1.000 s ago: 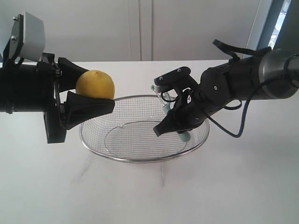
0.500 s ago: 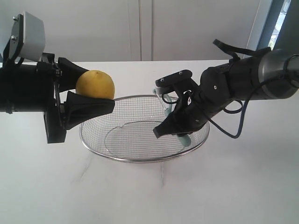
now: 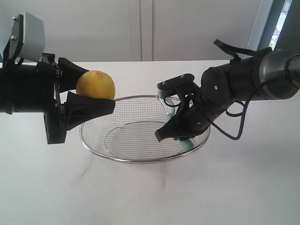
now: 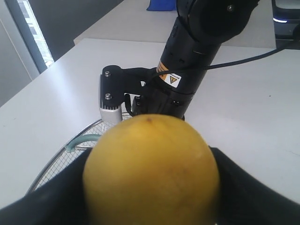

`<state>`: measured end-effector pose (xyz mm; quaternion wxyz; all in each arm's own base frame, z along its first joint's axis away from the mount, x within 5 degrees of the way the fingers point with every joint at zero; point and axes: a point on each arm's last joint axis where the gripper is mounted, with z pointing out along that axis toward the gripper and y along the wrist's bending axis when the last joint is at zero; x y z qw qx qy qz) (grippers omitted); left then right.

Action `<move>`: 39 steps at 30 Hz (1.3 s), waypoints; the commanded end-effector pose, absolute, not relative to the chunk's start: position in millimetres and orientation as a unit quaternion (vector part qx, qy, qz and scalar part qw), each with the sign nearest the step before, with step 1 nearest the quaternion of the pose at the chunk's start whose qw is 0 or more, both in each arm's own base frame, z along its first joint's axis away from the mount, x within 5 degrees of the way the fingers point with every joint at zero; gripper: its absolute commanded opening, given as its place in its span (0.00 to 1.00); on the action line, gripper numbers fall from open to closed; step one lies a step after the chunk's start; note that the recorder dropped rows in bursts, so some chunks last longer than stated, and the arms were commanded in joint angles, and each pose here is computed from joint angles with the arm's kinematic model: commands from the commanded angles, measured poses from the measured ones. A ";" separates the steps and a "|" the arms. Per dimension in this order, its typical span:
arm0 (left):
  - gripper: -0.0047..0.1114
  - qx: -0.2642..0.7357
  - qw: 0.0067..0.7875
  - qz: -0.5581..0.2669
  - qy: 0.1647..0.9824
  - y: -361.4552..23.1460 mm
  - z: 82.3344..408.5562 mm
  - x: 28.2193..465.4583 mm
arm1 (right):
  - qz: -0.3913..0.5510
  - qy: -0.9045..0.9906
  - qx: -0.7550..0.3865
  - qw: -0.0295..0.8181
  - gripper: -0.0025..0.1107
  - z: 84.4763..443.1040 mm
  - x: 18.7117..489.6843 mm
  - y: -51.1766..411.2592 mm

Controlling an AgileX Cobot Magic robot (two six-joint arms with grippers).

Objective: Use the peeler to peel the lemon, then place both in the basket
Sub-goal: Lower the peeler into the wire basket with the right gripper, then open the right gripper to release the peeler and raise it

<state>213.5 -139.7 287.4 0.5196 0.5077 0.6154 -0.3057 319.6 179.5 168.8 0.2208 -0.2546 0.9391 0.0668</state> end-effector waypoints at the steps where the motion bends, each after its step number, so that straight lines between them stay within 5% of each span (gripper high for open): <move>1: 0.04 0.536 0.548 -0.286 0.576 -140.2 293.3 211.9 | 0.070 0.938 -0.250 0.230 0.02 171.1 322.4 178.7; 8: 0.04 0.536 0.548 -0.286 0.576 -140.2 293.3 211.9 | 0.065 0.935 -0.263 0.230 0.05 171.0 322.3 178.5; 17: 0.04 0.534 0.547 -0.288 0.577 -140.2 293.3 211.9 | 0.063 0.926 -0.280 0.246 0.27 172.4 324.6 179.6; 32: 0.04 0.534 0.547 -0.288 0.577 -140.2 293.3 211.9 | 0.058 0.931 -0.281 0.224 0.28 147.2 328.5 181.7; 39: 0.04 0.535 0.547 -0.288 0.576 -140.3 293.3 211.8 | 0.061 0.929 -0.279 0.237 0.45 152.3 329.3 182.0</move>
